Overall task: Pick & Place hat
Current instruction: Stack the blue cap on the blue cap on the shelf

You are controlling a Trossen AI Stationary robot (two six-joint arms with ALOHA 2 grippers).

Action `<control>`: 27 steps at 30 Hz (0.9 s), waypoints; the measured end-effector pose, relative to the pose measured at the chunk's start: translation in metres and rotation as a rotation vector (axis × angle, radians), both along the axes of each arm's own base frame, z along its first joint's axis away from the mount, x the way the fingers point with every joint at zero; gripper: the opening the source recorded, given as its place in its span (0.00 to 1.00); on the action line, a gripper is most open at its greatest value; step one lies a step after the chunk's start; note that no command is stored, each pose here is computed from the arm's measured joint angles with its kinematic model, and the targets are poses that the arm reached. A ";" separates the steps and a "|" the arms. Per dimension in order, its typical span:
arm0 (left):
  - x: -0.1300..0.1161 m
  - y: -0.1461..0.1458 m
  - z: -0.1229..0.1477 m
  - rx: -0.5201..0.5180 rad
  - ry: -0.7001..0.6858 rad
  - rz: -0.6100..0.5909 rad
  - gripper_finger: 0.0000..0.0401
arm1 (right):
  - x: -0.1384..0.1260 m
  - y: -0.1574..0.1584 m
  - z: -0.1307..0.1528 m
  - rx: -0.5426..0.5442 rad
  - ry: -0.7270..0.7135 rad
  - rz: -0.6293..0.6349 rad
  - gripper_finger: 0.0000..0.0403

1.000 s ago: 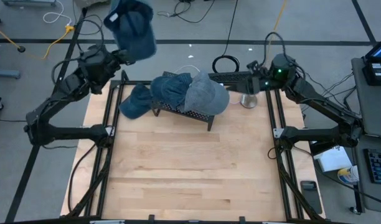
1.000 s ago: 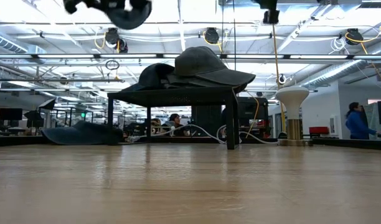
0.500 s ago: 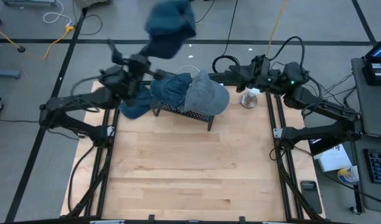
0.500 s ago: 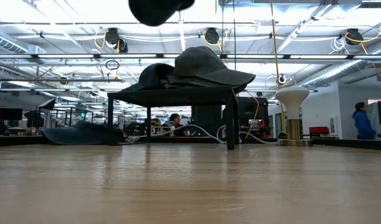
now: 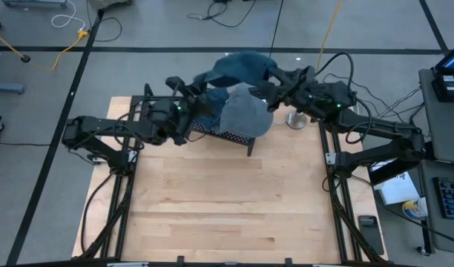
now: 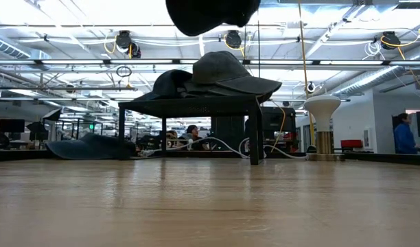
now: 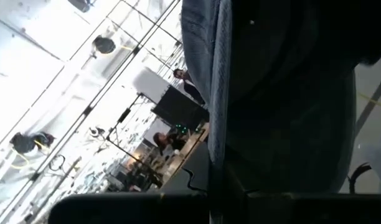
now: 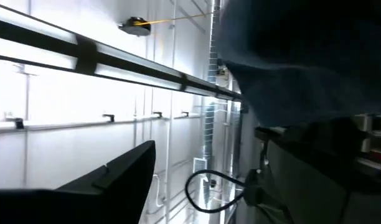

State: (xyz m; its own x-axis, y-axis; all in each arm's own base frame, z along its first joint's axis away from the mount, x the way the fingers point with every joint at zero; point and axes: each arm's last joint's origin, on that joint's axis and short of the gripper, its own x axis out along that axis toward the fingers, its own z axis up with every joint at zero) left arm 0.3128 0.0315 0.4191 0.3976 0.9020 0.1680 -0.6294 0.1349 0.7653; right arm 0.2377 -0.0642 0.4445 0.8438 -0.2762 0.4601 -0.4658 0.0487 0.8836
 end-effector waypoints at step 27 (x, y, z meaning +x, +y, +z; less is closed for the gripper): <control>0.004 -0.058 0.005 0.336 0.298 -0.295 0.02 | -0.006 -0.003 -0.020 0.253 0.210 -0.023 0.67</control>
State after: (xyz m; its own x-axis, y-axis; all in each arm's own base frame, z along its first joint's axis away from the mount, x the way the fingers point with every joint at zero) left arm 0.3171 -0.0263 0.4245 0.7004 0.6610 0.2693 -0.3506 -0.0100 0.9365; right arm 0.2315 -0.0670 0.4248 0.9053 -0.3795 0.1911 -0.2734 -0.1761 0.9457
